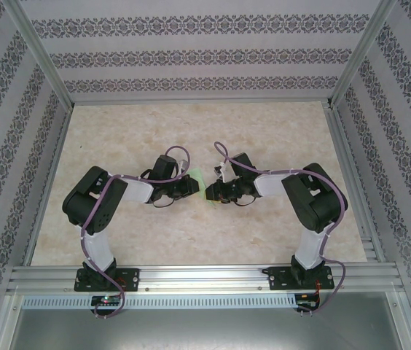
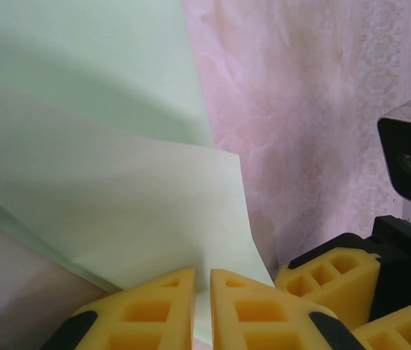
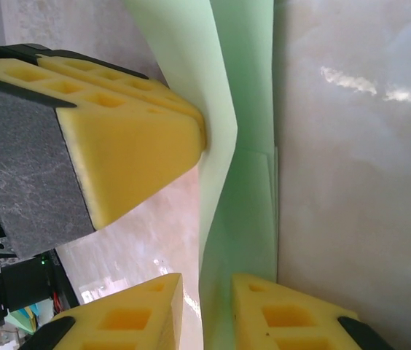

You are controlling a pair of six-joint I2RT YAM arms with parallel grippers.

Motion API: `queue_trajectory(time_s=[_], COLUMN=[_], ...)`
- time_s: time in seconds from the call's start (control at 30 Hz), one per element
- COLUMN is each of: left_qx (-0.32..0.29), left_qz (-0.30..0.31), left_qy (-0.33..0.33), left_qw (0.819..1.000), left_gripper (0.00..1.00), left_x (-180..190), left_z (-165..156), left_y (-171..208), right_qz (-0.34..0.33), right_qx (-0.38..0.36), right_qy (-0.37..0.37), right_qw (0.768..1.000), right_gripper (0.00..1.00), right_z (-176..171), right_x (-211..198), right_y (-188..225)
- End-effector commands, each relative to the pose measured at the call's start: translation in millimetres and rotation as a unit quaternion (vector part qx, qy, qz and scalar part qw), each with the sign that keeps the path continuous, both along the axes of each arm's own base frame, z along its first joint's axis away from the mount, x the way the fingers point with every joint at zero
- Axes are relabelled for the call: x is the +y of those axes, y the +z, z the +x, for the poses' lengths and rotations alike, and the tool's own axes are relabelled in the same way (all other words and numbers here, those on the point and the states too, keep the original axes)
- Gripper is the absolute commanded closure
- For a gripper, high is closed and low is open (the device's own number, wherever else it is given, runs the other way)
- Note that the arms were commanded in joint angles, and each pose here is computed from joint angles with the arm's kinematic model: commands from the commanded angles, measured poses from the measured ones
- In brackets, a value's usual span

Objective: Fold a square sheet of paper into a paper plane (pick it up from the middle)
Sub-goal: Fold the wing for the fifth time at the center of the table.

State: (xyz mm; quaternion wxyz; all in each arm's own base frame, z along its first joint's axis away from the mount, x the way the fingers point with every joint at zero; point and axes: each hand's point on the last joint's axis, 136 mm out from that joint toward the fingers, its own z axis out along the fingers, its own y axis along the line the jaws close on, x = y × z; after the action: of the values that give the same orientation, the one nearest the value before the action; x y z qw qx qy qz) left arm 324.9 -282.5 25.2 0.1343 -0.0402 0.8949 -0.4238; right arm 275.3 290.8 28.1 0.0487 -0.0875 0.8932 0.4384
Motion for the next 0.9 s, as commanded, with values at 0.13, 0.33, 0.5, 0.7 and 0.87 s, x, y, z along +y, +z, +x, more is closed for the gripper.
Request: queue_trajectory(time_s=[0.13, 0.33, 0.5, 0.7, 0.87], left_qx=[0.032, 0.033, 0.035, 0.036, 0.038], left_qz=[0.033, 0.034, 0.039, 0.043, 0.045], left_qy=[0.002, 0.006, 0.009, 0.012, 0.013], left_qw=[0.999, 0.999, 0.999, 0.998, 0.998], left_gripper=[0.86, 0.86, 0.86, 0.86, 0.86], left_x=[5, 6, 8, 9, 10], left_z=[-12, -11, -11, -11, -11], left_y=[-25, -24, -26, -27, -27], right_qz=[-0.014, -0.028, -0.06, -0.042, -0.037], right_qx=[0.001, 0.016, 0.031, 0.005, 0.001], right_qy=[0.0, 0.017, 0.017, 0.014, 0.017], right_qw=[1.0, 0.999, 0.998, 0.999, 0.999], right_gripper=[0.8, 0.85, 0.88, 0.81, 0.81], right_z=[-3, -16, -21, -12, -17], right_x=[-3, -4, -12, -7, -8], right_y=[6, -6, -27, -2, 11])
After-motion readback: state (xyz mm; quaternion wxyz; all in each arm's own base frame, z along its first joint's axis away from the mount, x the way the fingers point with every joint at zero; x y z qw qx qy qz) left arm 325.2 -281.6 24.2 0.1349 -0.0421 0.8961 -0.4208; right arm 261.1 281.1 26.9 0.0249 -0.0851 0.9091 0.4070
